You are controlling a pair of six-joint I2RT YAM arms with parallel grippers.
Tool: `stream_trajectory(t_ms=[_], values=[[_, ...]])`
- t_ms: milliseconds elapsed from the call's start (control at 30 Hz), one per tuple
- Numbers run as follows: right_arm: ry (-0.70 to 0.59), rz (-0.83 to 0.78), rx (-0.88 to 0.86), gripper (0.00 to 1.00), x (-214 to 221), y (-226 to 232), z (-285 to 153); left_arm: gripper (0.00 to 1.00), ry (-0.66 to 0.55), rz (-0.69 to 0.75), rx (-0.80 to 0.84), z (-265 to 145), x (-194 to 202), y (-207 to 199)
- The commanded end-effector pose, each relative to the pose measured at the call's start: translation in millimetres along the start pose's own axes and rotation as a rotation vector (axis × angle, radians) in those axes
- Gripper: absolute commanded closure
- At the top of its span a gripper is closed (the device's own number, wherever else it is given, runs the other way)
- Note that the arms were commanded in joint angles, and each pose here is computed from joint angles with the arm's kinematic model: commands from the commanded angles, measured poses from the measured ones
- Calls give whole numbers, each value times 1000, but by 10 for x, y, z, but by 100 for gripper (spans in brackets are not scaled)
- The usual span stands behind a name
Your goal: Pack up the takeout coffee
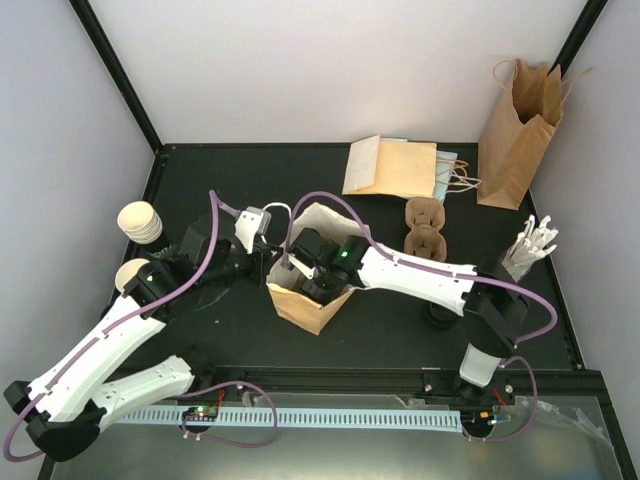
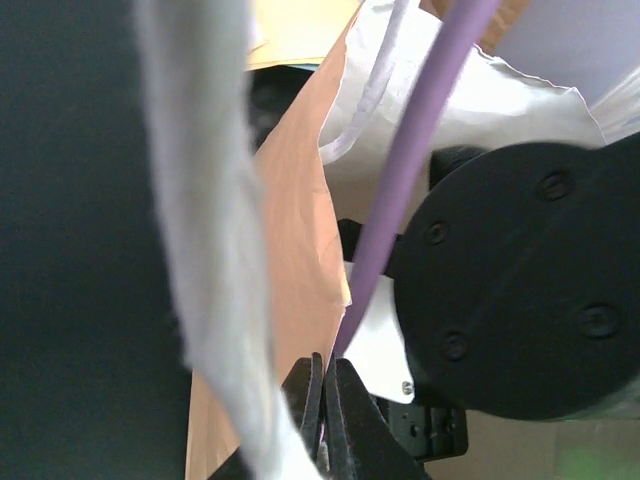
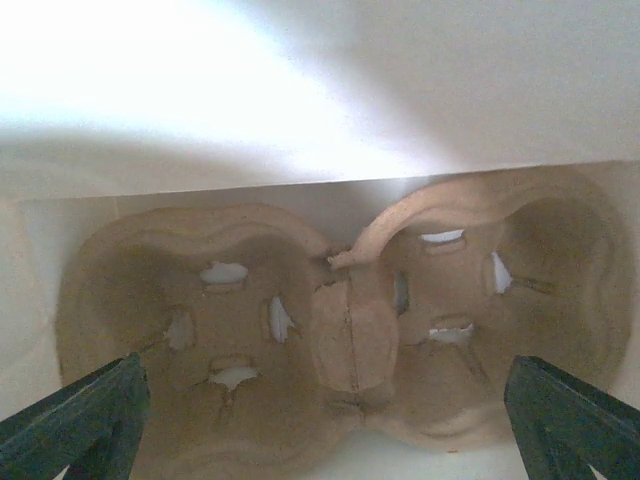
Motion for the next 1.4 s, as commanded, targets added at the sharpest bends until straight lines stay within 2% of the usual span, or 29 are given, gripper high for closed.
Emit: stream_trajectory(t_ms=[0,300,700,1033,1233,1367], values=[[-108,8,-11,1,-147,-33,-328,98,-26,22,57,-76,-128,-83],[-173,59,12,2,-256,-187,-632,99,-30,39,95,-94,-159,-126],[-390,180,55,4,-497,-358,-1209,98,-46,88,165,-182,-301,-239],[-565,254,76,8,-422,-434,-1457,98,-42,54,113,-158,-293,-185],[-726,302,68,11,-419,-481,-1737,98,-33,87,132,-130,-285,-201],[-789,339,87,12,-414,-527,-1891,99,-38,130,139,-135,-285,-208]])
Point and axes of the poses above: each gripper's point midway between its finger pads, its own z axis out along the fingers, its own y axis along the line the jaws close on, x = y × z, the point moved 8 cm from there along -z, back along the fingers, and after that the axes turned 8 degrees about z, right-handed, at the moved point
